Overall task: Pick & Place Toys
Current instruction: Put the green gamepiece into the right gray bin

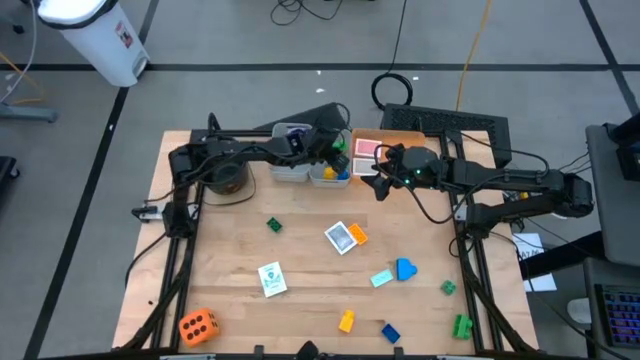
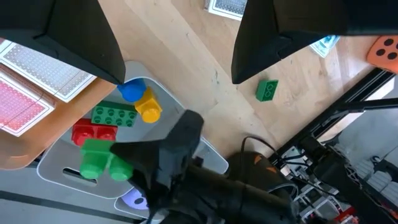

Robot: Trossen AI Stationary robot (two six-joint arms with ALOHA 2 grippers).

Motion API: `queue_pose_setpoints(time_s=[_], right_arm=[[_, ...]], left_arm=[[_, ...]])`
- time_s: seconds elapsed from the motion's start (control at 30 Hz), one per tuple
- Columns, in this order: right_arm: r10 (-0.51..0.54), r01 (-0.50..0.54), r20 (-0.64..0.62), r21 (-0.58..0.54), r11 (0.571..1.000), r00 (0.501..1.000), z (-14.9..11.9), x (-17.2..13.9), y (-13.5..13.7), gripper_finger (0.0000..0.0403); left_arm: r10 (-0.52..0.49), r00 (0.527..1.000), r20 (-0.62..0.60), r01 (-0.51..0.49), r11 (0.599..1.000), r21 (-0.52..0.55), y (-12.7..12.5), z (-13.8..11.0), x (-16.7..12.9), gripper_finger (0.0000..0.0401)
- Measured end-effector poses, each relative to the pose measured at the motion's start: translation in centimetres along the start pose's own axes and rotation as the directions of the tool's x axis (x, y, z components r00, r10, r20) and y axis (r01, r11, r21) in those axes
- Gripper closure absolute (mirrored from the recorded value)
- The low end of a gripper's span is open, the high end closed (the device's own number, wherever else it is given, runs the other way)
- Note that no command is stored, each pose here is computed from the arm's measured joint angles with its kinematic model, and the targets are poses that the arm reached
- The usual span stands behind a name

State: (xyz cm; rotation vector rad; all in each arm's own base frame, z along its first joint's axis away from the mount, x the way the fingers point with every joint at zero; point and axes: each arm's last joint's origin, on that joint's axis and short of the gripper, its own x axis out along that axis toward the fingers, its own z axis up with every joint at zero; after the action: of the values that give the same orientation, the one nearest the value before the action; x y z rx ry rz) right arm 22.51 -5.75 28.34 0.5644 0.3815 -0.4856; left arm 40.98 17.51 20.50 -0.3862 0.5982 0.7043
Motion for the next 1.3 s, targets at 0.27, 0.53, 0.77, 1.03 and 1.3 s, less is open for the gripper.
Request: queue_pose_setpoints(time_s=[0.27,0.53,0.77,1.03,1.3], right_arm=[[-0.007,0.007,-0.012,-0.016,1.0,1.0,-0.1,0.0,-0.1,0.0119],[-0.011,0.01,-0.013,-0.051,0.999,1.0,-0.1,0.0,-0.1,0.0119],[-0.014,0.013,-0.013,-0.077,0.997,1.0,-0.1,0.0,-0.1,0.0119],[-0.014,0.012,-0.014,-0.075,0.997,1.0,-0.1,0.0,-0.1,0.0119],[-0.014,0.013,-0.014,-0.074,0.997,1.0,-0.1,0.0,-0.1,0.0119]], left_arm=[[0.021,0.998,-0.051,-0.021,1.0,0.001,0.3,0.5,2.0,0.0261],[0.003,0.997,-0.072,-0.002,1.0,0.012,0.3,0.3,2.2,0.0253],[-0.015,0.994,-0.106,0.018,1.0,0.023,0.3,0.0,2.2,0.0255],[-0.037,0.992,-0.12,0.042,0.999,0.035,0.3,0.0,2.2,0.0234],[-0.078,0.988,-0.134,0.082,0.996,0.026,0.1,-0.1,2.2,0.0225]])
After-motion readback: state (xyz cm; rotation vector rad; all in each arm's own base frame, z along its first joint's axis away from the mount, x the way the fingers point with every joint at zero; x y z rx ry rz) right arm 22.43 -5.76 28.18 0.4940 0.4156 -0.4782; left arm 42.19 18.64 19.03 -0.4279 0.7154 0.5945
